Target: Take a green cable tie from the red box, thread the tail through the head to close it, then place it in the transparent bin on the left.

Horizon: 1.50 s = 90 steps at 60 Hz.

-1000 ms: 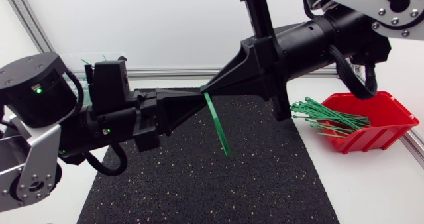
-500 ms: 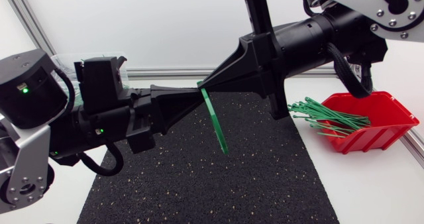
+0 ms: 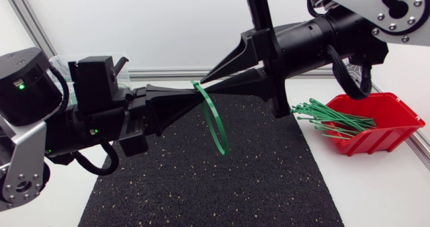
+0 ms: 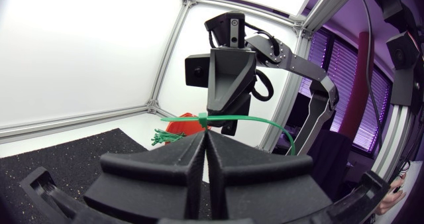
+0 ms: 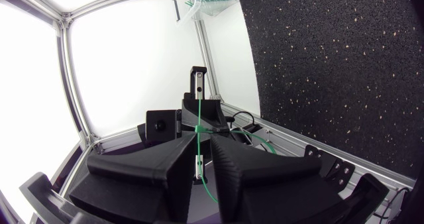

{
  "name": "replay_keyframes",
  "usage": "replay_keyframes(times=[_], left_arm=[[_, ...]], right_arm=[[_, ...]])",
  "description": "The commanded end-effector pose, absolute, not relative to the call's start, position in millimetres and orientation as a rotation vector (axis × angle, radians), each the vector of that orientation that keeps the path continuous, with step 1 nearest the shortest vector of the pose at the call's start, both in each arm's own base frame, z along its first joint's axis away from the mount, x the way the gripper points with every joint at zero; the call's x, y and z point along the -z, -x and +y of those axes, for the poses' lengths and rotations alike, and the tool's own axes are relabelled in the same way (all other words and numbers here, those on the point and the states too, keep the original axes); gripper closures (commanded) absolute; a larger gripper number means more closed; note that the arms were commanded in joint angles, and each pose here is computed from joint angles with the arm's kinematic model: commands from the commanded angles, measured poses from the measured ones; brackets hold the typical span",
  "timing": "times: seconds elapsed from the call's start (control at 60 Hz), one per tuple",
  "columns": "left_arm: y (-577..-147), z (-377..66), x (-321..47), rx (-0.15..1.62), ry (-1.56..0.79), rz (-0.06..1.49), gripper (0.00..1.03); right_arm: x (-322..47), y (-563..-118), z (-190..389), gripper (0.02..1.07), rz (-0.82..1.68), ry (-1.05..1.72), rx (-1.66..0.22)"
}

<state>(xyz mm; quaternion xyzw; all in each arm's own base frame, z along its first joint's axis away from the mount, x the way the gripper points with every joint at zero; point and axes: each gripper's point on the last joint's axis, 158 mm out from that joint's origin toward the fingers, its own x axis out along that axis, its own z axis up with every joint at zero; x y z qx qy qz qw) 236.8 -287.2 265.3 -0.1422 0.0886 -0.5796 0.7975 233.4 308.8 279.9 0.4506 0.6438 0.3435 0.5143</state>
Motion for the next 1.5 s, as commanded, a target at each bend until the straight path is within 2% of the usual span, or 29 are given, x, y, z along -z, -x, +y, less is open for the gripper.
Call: replay_keyframes(times=[0.0,0.083,0.133,0.333,0.483,0.617,0.733,0.783,0.85,1.033,1.133,1.483], left_arm=[[-238.9,-281.6,-268.9,1.243,0.278,0.154,1.0],[-241.1,-281.7,-264.5,1.248,0.26,0.156,1.0],[-242.8,-282.2,-260.6,1.252,0.25,0.162,1.0],[-243.4,-287.6,-244.2,1.284,0.179,0.174,1.0],[-238.6,-290.0,-233.9,1.332,0.104,0.171,1.0],[-241.4,-285.5,-226.7,1.366,0.052,0.161,1.0],[-244.1,-281.0,-222.2,1.376,0.005,0.135,1.0],[-241.1,-279.8,-219.2,1.396,-0.024,0.123,1.0],[-238.9,-279.4,-213.1,1.412,-0.053,0.121,1.0],[-234.9,-278.3,-202.6,1.455,-0.096,0.107,1.0],[-237.9,-275.3,-201.2,1.457,-0.11,0.094,1.0],[-240.6,-276.5,-202.7,1.47,-0.124,0.077,1.0]], right_arm=[[-266.3,-241.3,305.1,0.79,1.55,-1.087,-0.797],[-269.0,-242.4,302.1,0.78,1.531,-1.082,-0.808],[-269.4,-242.3,301.2,0.73,1.524,-1.078,-0.816],[-269.9,-276.4,279.4,0.72,1.432,-1.126,-0.777],[-253.7,-292.8,278.5,0.72,1.442,-1.127,-0.736],[-233.4,-298.9,293.4,0.72,1.361,-0.916,-0.742],[-226.2,-306.4,302.7,0.73,1.296,-0.804,-0.795],[-221.0,-312.4,304.2,0.8,1.293,-0.796,-0.798],[-215.4,-319.1,302.2,0.8,1.307,-0.805,-0.795],[-220.0,-305.7,305.7,0.8,1.365,-0.798,-0.907],[-225.4,-287.1,309.0,0.69,1.398,-0.76,-0.993],[-210.9,-258.7,325.3,0.7,1.484,-0.667,-1.048]])
